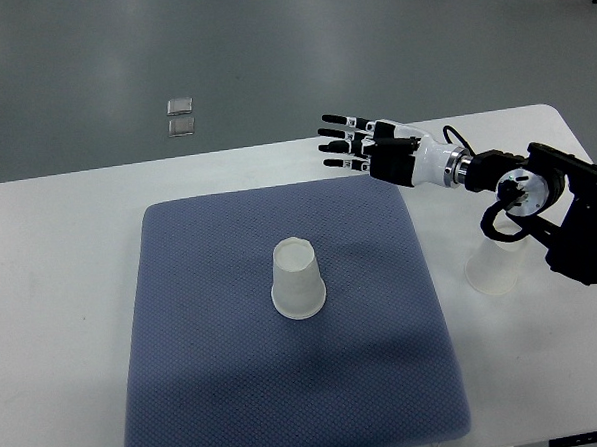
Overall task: Stack paper cups
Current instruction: 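Move the right hand toward the standing white paper cup beside the pad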
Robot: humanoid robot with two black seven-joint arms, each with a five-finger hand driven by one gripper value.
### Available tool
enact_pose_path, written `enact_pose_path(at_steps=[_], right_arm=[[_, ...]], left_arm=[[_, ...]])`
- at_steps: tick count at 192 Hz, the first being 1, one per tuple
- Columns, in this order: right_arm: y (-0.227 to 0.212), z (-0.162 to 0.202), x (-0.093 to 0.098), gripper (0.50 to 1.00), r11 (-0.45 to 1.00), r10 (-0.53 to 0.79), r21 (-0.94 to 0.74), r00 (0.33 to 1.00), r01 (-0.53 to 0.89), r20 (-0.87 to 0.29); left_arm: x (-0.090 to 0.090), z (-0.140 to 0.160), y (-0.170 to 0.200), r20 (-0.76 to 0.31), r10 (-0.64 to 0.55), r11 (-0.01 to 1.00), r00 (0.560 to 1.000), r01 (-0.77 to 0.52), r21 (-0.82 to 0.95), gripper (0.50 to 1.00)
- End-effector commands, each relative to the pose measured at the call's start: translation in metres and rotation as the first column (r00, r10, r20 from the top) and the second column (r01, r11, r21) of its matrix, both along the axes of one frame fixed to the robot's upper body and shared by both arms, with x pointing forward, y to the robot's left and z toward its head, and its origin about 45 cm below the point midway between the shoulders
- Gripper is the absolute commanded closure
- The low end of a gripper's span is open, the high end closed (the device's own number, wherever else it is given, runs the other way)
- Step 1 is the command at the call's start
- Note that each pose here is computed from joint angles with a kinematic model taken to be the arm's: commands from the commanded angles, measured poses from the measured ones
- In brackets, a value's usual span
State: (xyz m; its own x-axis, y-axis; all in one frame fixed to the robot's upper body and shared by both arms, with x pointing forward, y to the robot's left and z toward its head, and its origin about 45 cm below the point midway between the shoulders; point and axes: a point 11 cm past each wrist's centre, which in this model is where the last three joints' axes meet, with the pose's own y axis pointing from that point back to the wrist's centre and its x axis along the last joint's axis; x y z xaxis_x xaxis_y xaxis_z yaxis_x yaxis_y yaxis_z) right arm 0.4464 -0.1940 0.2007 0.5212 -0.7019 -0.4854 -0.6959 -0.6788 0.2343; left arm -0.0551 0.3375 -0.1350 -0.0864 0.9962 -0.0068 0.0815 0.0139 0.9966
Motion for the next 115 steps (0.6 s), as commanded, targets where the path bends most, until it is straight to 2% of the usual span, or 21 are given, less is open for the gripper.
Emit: enact_pose_path(at_steps=[1, 57, 115], right_arm=[[0.0, 0.001, 0.001, 0.574, 1.0, 0.0, -0.001, 1.0, 0.0, 0.002], [0.0, 0.002, 0.001, 0.574, 1.0, -0.001, 0.0, 1.0, 0.001, 0.007], [-0.029, 0.01, 0.007, 0.579, 0.998, -0.056, -0.018, 0.998, 0.056, 0.027]], left_arm=[[0.0, 0.0, 0.001, 0.003, 0.001, 1.0, 1.0, -0.001, 0.007, 0.5], [-0.002, 0.0, 0.001, -0.002, 0.002, 1.0, 1.0, -0.002, 0.007, 0.5], [-0.001, 0.0, 0.001, 0.0, 0.003, 1.0, 1.0, -0.003, 0.007, 0.5]])
